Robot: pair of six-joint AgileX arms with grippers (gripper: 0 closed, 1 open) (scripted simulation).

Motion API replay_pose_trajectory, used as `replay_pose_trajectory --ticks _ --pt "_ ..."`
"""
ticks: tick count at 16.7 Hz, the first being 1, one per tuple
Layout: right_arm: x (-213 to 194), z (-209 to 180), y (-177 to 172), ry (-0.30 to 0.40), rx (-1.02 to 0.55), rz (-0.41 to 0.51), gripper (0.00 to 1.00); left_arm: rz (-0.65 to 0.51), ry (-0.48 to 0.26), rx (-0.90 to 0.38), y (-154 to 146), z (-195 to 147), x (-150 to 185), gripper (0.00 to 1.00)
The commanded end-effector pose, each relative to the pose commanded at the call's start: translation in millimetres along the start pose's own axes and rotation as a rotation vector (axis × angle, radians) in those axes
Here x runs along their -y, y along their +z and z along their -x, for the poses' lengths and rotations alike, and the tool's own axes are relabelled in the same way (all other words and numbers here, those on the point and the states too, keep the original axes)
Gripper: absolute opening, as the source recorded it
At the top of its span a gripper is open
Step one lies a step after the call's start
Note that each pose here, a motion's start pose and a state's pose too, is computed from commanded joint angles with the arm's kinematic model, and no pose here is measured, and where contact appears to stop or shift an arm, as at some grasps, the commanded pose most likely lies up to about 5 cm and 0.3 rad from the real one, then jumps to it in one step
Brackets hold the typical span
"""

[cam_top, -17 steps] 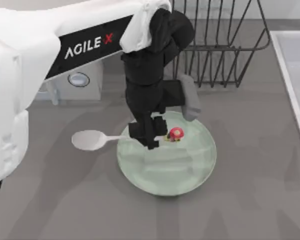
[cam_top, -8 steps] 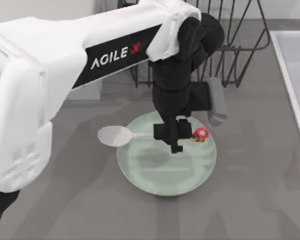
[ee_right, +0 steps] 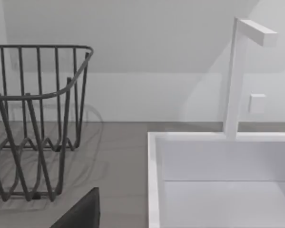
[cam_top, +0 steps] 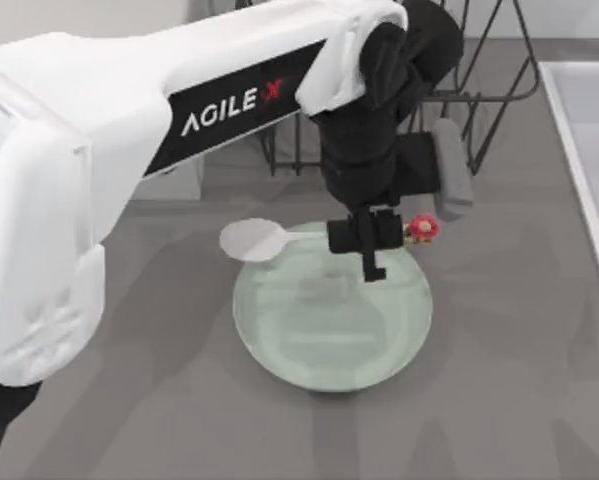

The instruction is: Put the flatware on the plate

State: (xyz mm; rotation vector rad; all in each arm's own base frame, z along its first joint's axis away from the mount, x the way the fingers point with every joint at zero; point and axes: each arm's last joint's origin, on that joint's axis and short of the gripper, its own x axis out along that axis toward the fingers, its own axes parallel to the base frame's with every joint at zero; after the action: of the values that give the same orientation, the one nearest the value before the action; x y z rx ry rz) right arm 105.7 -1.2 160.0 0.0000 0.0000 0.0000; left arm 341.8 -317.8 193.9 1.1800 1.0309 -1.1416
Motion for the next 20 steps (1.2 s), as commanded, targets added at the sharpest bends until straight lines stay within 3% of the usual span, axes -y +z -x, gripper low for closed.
replay_pose_trajectory --ticks 5,9,13,20 --pt "0.0 0.0 0.0 0.000 0.000 0.000 1.00 0.009 0.095 0.055 4.9 8.1 -7.8 0.00" --pt "0.0 0.0 0.0 0.000 0.000 0.000 1.00 0.009 0.113 0.072 2.9 8.7 -9.6 0.00" --pt "0.0 0.0 0.0 0.000 0.000 0.000 1.00 -0.001 0.058 0.048 -3.2 -3.2 -4.1 0.00" --pt "0.0 0.0 0.0 0.000 0.000 0.000 1.00 -0.014 -0.140 -0.066 -18.4 -51.2 16.7 0.00"
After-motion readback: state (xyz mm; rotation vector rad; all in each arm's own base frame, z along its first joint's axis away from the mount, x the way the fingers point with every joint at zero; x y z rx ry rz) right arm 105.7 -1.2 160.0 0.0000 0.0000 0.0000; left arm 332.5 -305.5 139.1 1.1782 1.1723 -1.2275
